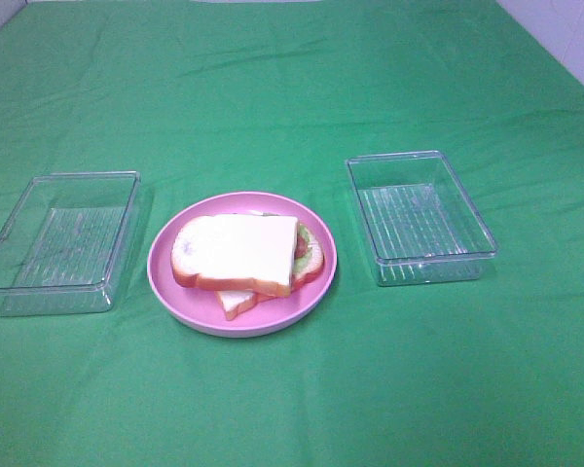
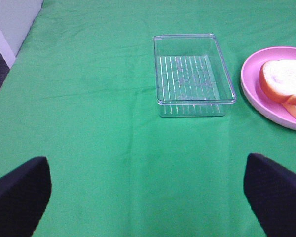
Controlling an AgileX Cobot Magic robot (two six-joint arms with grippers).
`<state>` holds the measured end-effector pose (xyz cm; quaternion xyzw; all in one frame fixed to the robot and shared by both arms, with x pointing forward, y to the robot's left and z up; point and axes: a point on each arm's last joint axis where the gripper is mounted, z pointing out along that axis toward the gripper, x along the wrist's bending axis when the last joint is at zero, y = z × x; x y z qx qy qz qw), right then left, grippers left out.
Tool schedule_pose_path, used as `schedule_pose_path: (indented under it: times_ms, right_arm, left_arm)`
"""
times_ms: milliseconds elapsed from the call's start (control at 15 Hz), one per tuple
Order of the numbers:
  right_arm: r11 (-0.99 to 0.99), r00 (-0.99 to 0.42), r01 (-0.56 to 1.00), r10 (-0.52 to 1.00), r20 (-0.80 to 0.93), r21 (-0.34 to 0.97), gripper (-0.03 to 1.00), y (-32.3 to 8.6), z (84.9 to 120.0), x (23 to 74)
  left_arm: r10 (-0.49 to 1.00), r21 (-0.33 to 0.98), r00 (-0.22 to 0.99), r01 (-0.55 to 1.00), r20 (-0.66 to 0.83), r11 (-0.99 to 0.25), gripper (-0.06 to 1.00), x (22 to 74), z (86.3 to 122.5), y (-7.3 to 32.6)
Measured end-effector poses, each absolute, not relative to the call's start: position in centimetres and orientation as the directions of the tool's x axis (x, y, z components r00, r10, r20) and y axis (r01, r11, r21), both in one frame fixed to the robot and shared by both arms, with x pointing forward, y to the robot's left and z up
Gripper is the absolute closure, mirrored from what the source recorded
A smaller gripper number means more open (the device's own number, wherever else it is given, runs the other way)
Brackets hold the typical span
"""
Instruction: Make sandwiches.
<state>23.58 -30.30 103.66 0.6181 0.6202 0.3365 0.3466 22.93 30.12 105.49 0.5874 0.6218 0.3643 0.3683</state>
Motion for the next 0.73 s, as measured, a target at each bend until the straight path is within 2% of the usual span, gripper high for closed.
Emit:
schedule_pose_path:
  times_ms: [733]
  right_arm:
    - [0.009, 0.004, 0.533, 1.0, -0.014, 0.846, 0.0, -30.3, 103.66, 23.58]
  left_arm:
    - [0.999, 0.886, -0.039, 0.462, -0.03, 0.045, -0.05, 22.93, 105.49, 30.12]
